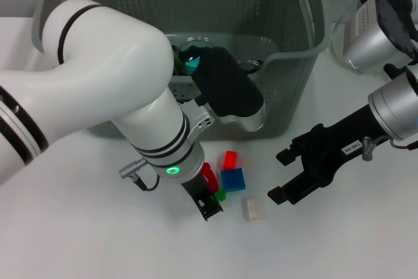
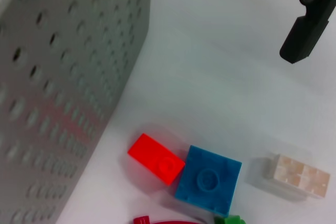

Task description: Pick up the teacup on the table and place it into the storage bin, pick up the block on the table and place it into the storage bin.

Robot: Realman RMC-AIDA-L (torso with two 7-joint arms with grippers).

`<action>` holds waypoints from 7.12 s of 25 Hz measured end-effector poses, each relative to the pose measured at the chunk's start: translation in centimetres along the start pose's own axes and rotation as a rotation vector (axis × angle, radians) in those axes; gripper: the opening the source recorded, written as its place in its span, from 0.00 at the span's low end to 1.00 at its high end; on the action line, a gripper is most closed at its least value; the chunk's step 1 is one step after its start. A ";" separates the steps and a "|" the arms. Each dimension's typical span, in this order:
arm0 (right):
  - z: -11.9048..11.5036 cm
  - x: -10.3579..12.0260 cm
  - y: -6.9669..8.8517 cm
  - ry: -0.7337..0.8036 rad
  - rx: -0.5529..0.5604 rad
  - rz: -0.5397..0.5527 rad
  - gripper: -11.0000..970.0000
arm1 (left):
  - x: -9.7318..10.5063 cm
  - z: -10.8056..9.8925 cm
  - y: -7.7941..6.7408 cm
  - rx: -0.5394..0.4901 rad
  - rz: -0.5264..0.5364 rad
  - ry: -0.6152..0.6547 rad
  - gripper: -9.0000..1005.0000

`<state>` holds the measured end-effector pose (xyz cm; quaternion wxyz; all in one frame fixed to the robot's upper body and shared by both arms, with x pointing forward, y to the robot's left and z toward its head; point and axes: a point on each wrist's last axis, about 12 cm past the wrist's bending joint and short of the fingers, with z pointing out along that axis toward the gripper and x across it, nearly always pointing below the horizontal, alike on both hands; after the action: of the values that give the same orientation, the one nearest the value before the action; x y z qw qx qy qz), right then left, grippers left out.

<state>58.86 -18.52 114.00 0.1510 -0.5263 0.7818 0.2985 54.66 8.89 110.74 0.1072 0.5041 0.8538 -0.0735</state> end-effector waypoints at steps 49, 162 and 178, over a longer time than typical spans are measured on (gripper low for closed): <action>0.0 0.7 0.0 0.006 -0.007 0.013 0.97 | -6.6 -16.5 13.4 -0.196 -0.246 -0.600 0.12; -0.2 1.2 -0.3 0.008 0.010 0.027 0.97 | -1.1 -0.5 2.0 -0.063 0.061 0.001 0.89; -0.2 1.3 -0.2 0.017 0.004 0.018 0.97 | -1.3 -0.7 2.0 -0.061 0.062 0.007 0.88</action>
<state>58.56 -19.68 113.32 0.1428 -0.5215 0.7882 0.2938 56.95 8.91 111.71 0.1219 0.5268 0.8401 -0.0422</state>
